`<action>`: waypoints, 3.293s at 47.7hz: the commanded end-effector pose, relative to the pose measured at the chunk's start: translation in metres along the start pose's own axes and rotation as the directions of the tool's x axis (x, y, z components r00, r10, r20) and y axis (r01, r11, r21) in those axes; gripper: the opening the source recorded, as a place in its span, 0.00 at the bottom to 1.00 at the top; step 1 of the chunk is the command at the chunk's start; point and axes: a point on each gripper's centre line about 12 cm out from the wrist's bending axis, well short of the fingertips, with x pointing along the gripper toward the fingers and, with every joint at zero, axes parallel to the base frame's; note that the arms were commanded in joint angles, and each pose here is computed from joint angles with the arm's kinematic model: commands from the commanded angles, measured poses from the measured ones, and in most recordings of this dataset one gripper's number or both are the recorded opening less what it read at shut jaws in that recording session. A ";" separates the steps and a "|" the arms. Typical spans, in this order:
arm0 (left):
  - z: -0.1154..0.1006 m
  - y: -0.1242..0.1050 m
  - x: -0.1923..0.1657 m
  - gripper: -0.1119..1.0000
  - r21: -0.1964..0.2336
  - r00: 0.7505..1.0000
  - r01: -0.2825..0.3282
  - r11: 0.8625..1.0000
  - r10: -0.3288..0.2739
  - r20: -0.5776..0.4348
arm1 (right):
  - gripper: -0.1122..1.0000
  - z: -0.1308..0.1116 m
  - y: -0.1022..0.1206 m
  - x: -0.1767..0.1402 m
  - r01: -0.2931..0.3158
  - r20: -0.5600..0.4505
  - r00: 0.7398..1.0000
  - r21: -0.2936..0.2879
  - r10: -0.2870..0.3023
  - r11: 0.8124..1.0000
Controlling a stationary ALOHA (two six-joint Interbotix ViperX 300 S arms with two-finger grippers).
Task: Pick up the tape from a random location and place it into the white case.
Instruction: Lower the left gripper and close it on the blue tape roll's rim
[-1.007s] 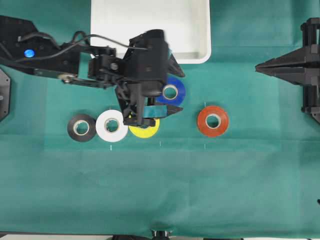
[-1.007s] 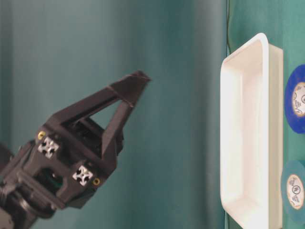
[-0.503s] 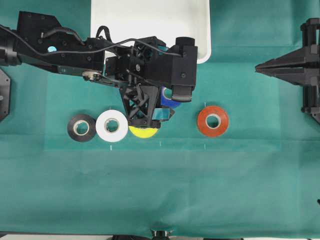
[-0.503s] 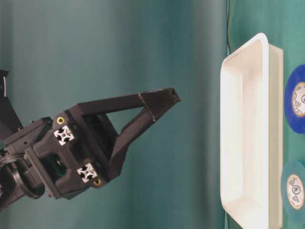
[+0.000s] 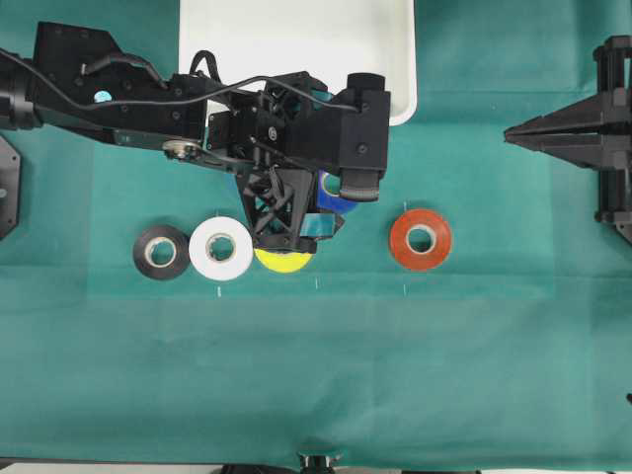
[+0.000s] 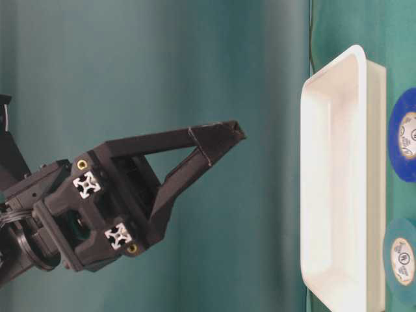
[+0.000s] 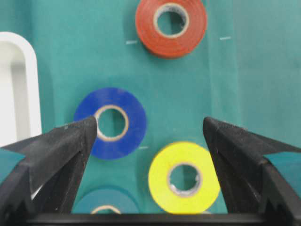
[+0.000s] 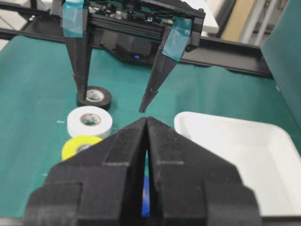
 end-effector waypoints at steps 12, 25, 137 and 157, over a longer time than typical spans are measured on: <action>0.010 0.001 -0.010 0.97 -0.001 0.999 -0.003 1.000 0.003 0.046 | 0.10 0.009 0.000 0.002 -0.002 0.015 1.000 0.000 0.002 1.000; -0.004 0.000 0.011 0.97 -0.001 0.999 -0.003 1.000 0.003 0.044 | 0.10 0.009 0.000 0.002 -0.002 0.017 1.000 0.000 0.002 1.000; -0.075 0.011 0.123 0.93 -0.091 1.000 -0.020 0.996 0.020 -0.008 | 0.10 0.004 0.000 0.005 -0.002 -0.006 1.000 -0.003 0.002 1.000; -0.077 0.010 0.121 0.33 -0.078 0.999 -0.021 0.997 0.017 -0.048 | 0.10 0.001 0.000 0.007 -0.002 -0.015 1.000 -0.003 0.002 1.000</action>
